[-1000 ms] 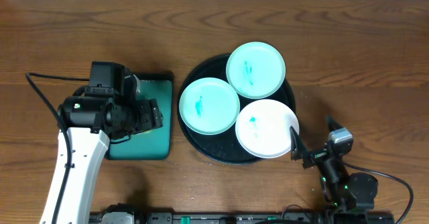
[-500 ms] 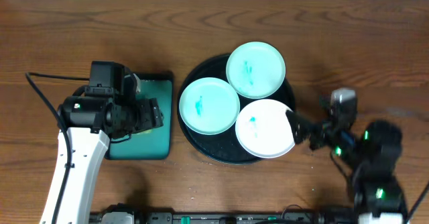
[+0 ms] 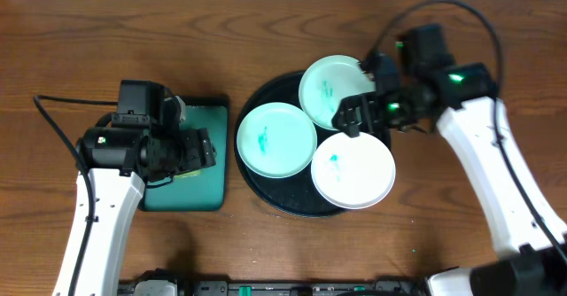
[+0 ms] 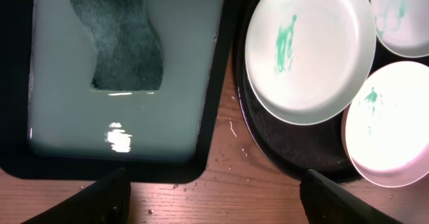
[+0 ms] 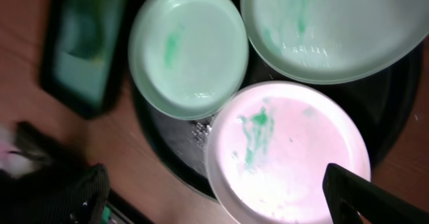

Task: Clean dirty plates on tray and stack at the side
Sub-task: 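Reach the right gripper to the plates and grip the left plate's rim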

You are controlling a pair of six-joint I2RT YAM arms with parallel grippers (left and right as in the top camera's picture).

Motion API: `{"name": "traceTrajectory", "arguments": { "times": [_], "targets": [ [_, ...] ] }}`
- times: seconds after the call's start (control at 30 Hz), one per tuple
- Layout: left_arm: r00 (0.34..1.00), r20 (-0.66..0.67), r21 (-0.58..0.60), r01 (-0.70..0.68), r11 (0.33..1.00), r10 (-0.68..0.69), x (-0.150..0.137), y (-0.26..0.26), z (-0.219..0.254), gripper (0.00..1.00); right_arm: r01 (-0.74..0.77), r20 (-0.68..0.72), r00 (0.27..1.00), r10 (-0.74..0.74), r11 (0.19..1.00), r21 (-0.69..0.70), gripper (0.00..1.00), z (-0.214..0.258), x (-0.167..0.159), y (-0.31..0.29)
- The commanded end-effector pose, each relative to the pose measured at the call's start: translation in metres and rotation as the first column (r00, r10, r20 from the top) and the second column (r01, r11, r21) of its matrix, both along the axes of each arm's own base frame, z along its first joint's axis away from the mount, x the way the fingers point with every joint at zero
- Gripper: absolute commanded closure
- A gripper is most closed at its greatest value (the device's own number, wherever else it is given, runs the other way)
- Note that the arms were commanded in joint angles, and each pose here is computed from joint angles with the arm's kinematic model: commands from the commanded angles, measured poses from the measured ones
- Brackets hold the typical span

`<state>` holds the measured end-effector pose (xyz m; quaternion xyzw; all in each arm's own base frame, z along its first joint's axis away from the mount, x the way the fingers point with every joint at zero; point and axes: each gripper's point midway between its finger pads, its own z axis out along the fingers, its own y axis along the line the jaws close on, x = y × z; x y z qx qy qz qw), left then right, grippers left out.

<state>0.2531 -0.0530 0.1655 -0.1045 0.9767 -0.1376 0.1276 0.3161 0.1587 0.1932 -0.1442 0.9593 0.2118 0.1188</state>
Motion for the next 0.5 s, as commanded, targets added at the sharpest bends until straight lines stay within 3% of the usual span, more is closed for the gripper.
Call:
{"name": "traceTrajectory", "arguments": {
  "times": [0.0, 0.47],
  "targets": [
    [1.000, 0.015, -0.004, -0.002, 1.000, 0.002, 0.002, -0.001, 0.006, 0.19, 0.052, -0.006, 0.999, -0.054, 0.979, -0.196, 0.01, -0.022, 0.009, -0.008],
    [1.000, 0.016, -0.002, -0.002, 1.000, 0.002, 0.002, -0.001, 0.006, 0.19, -0.004, -0.074, 0.997, 0.000, 0.998, -0.061, 0.01, -0.027, -0.001, 0.039]
  ]
}}
